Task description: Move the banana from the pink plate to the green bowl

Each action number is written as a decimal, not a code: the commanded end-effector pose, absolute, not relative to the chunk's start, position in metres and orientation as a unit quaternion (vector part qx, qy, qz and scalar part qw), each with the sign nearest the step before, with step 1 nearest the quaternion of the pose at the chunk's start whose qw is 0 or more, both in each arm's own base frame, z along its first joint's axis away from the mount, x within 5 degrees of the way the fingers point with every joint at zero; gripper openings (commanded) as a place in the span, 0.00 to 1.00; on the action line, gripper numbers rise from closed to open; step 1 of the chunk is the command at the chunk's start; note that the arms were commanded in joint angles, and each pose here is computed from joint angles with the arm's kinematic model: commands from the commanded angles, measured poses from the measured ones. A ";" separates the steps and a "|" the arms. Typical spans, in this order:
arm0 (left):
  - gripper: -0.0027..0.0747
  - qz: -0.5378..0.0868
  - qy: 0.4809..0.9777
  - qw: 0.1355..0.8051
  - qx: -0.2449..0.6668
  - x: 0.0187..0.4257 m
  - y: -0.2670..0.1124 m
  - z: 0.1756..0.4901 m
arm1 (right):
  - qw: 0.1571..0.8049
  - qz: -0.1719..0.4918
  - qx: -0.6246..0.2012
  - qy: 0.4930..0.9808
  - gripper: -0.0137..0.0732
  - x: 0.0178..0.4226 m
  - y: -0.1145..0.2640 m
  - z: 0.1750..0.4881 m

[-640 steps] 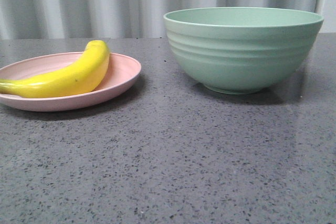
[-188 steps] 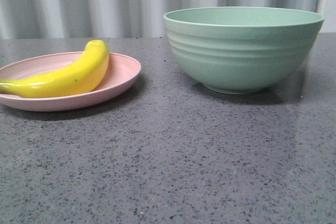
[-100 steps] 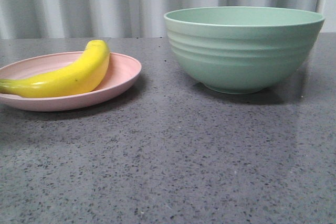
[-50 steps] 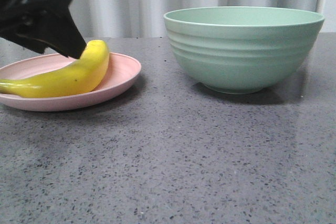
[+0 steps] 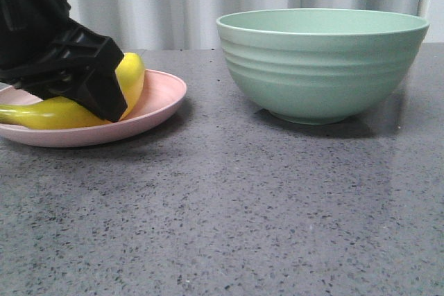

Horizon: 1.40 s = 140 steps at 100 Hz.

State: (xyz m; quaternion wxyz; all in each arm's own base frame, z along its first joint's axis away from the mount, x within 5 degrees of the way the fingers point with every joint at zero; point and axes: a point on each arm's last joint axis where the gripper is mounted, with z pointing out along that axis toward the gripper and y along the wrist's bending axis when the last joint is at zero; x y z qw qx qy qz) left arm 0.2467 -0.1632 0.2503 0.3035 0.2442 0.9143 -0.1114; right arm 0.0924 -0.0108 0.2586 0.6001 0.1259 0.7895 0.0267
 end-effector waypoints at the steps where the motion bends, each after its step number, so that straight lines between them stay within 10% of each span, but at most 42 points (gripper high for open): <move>1: 0.55 -0.132 0.898 0.348 0.235 0.249 -0.167 0.271 | 0.638 0.022 0.126 0.760 0.07 0.096 -0.013 0.273; 31: 0.01 -0.127 0.905 0.329 0.237 0.249 -0.167 0.266 | 0.626 0.025 0.123 0.769 0.07 0.096 -0.012 0.272; 69: 0.01 -0.144 0.881 0.374 0.252 0.243 -0.173 0.311 | 0.587 0.047 0.047 0.807 0.10 0.093 0.002 0.329; 95: 0.01 -0.183 0.828 0.419 0.325 0.210 -0.200 0.350 | 0.526 0.141 -0.018 0.839 0.49 0.122 0.028 0.369; 140: 0.01 -0.224 0.790 0.417 0.390 0.175 -0.234 0.356 | 0.471 0.244 -0.118 0.839 0.62 0.219 0.115 0.396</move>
